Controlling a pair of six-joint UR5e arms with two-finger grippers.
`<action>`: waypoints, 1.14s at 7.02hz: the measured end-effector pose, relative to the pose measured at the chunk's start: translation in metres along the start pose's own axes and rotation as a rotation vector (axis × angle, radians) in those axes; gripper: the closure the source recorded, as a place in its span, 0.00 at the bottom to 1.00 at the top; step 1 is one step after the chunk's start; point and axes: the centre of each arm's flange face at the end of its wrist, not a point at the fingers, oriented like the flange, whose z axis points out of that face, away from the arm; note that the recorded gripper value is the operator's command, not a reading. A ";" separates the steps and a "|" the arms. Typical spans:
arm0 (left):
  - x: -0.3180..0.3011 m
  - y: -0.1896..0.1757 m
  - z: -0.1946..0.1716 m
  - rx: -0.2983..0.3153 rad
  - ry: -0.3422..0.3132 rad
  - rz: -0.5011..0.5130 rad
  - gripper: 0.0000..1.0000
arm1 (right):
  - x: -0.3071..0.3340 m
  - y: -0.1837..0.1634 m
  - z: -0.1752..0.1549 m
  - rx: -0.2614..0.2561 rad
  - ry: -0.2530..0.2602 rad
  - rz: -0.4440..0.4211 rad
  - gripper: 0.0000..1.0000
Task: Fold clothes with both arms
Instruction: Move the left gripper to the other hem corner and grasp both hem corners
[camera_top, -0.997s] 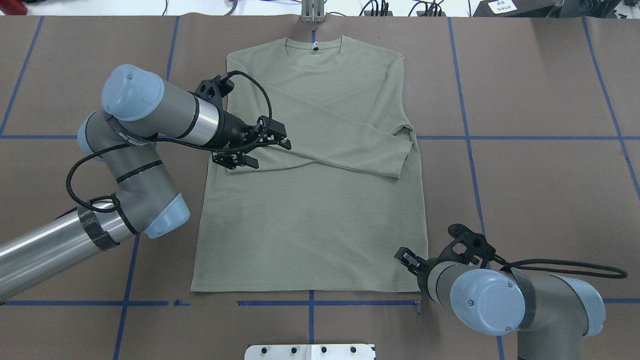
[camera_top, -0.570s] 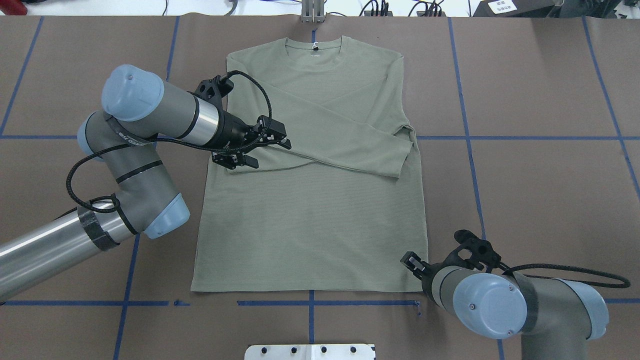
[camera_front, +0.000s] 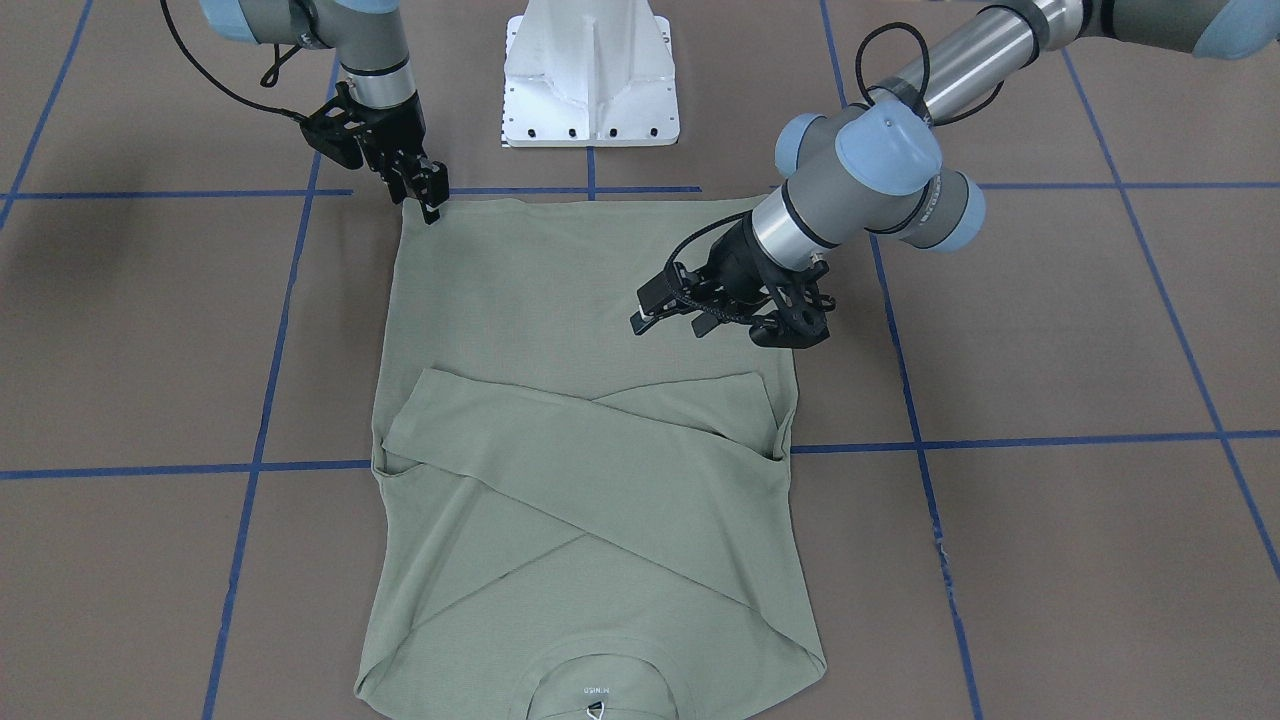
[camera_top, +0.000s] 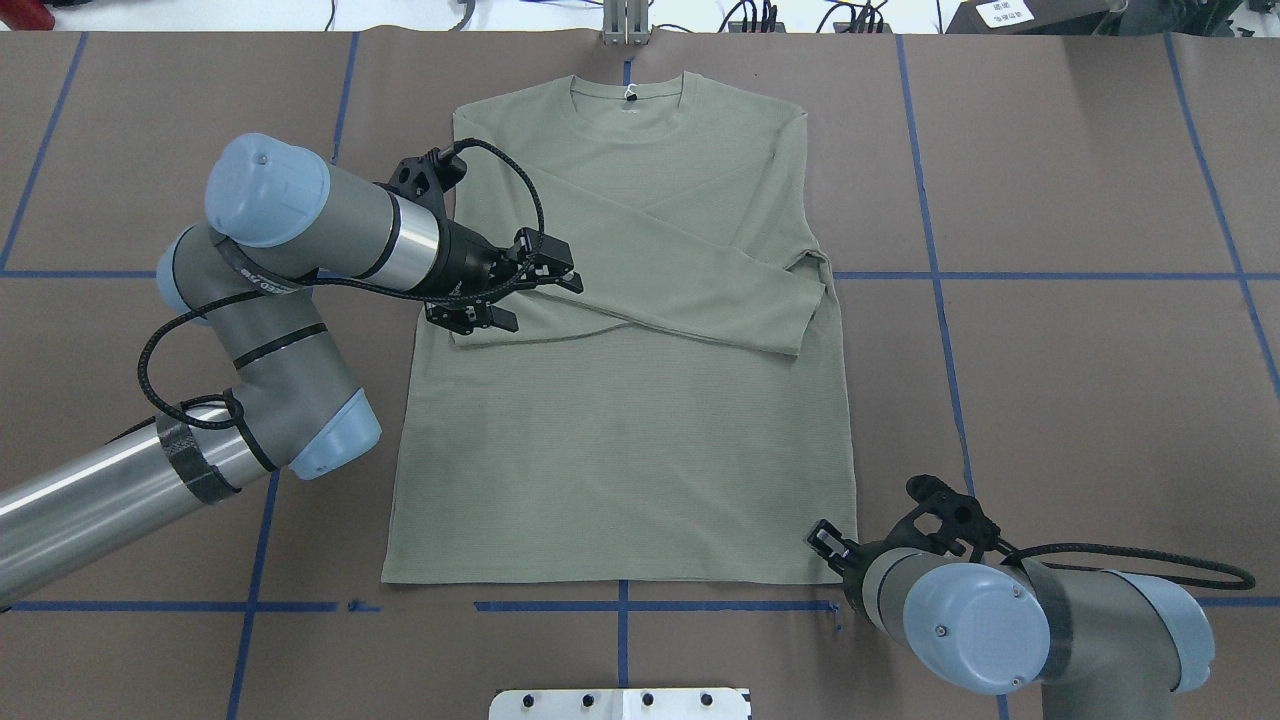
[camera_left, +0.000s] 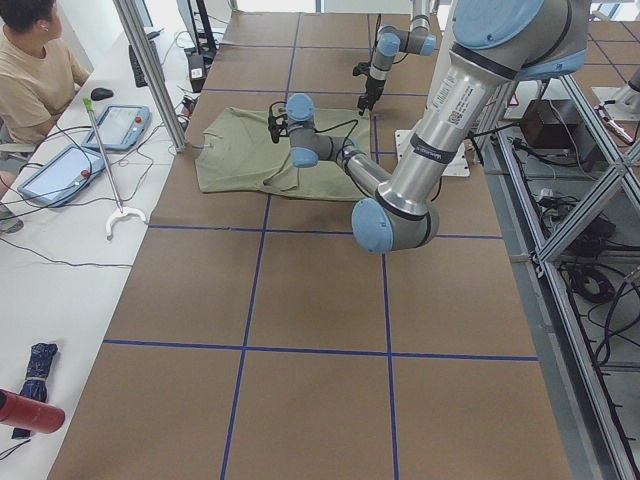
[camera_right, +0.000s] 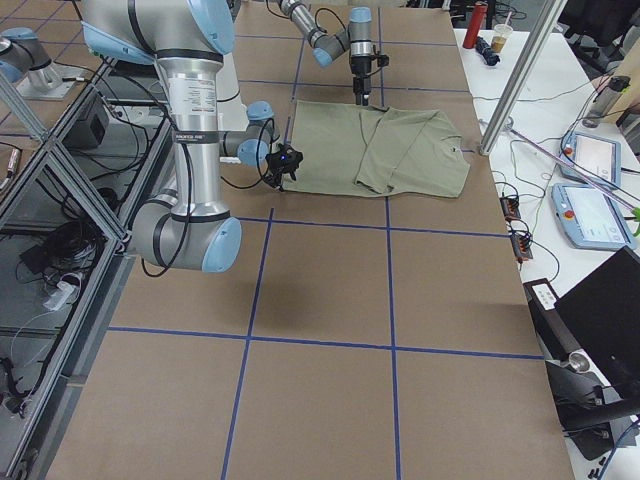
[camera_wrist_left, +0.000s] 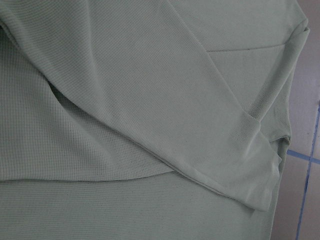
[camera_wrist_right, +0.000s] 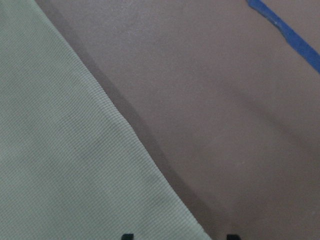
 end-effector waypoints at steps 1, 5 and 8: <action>0.001 0.000 -0.001 0.000 0.001 0.000 0.02 | 0.000 0.000 0.000 0.000 0.001 0.001 1.00; -0.012 0.025 -0.002 0.053 -0.010 -0.085 0.06 | -0.004 -0.002 -0.014 -0.011 -0.024 -0.001 1.00; -0.028 0.136 0.003 0.143 -0.178 -0.120 0.06 | -0.005 0.000 -0.020 -0.045 -0.014 -0.004 1.00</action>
